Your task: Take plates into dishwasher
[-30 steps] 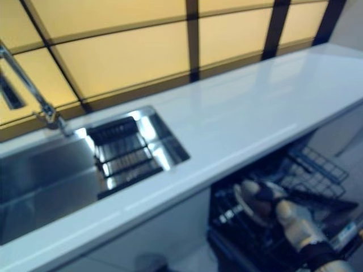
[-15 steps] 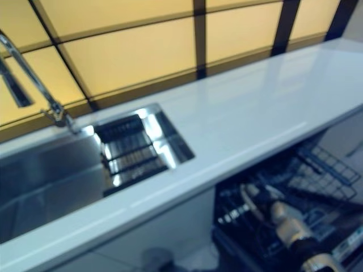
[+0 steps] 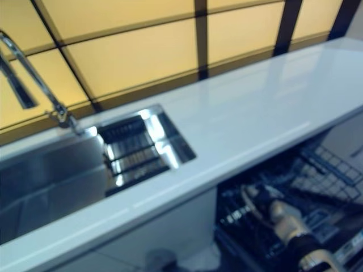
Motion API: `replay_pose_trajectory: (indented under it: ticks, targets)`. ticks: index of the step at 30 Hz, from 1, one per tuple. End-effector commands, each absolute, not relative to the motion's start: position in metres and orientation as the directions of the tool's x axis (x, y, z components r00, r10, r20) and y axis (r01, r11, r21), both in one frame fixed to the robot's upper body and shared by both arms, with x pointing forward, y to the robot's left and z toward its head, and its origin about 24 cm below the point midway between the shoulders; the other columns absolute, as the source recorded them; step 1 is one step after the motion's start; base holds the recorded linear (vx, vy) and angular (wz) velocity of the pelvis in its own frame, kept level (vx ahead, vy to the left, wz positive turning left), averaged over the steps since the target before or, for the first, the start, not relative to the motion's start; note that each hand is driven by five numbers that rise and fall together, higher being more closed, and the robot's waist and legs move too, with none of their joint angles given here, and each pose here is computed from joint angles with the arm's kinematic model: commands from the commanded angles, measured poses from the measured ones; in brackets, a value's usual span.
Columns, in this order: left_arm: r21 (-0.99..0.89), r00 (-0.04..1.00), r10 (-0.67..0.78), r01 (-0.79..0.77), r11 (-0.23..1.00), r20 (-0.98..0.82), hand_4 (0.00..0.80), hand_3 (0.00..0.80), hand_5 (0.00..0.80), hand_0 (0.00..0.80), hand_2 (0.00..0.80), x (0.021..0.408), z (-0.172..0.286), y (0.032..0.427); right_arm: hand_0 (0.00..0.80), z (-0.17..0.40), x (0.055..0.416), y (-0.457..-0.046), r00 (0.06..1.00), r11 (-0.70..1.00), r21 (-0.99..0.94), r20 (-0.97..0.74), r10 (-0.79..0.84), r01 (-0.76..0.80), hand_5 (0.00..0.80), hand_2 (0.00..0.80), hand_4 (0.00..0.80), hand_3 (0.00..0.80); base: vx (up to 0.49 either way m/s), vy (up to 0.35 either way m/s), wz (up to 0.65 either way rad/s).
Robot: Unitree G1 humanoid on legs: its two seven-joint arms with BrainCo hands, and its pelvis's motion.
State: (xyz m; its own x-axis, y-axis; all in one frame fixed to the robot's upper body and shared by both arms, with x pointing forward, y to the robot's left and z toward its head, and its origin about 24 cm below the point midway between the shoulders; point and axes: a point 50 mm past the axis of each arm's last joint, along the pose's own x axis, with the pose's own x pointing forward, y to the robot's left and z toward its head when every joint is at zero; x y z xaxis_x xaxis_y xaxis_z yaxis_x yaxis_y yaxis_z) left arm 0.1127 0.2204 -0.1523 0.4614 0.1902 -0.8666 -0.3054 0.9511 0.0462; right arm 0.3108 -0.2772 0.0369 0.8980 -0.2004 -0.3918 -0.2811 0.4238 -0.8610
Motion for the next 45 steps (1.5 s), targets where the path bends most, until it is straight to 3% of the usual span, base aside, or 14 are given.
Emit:
replay_pose_trajectory:
  ticks: [1, 13, 31, 45]
  targets:
    - [0.08, 0.496, 0.23, -0.304, 0.949, -0.837, 0.0, 0.0, 0.0, 0.0, 0.0, 0.131, -0.145, 0.232, 0.0, 0.057, 0.33, -0.259, 0.936, 0.446, -0.866, -0.319, -0.148, -0.225, 0.0, 0.0, 0.0, 0.0, 0.0, 0.0, 0.0]
    - [0.106, 0.438, 0.279, -0.379, 0.919, -0.855, 0.0, 0.0, 0.0, 0.0, 0.0, 0.119, -0.147, 0.244, 0.0, 0.1, 0.331, -0.28, 0.956, 0.521, -0.847, -0.23, -0.18, -0.106, 0.0, 0.0, 0.0, 0.0, 0.0, 0.0, 0.0]
    - [0.165, 0.291, 0.321, -0.453, 0.876, -0.901, 0.0, 0.0, 0.0, 0.0, 0.0, 0.097, -0.154, 0.254, 0.0, 0.166, 0.32, -0.331, 0.947, 0.495, -0.869, -0.151, -0.284, 0.01, 0.0, 0.0, 0.0, 0.0, 0.024, 0.024, -0.05]
    - [0.214, 0.193, 0.337, -0.473, 0.855, -0.922, 0.0, 0.0, 0.0, 0.0, 0.0, 0.083, -0.158, 0.256, 0.0, 0.138, 0.293, -0.357, 0.913, 0.755, -0.649, -0.246, -0.326, 0.095, 0.0, 0.0, 0.0, 0.0, 0.017, 0.05, -0.1]
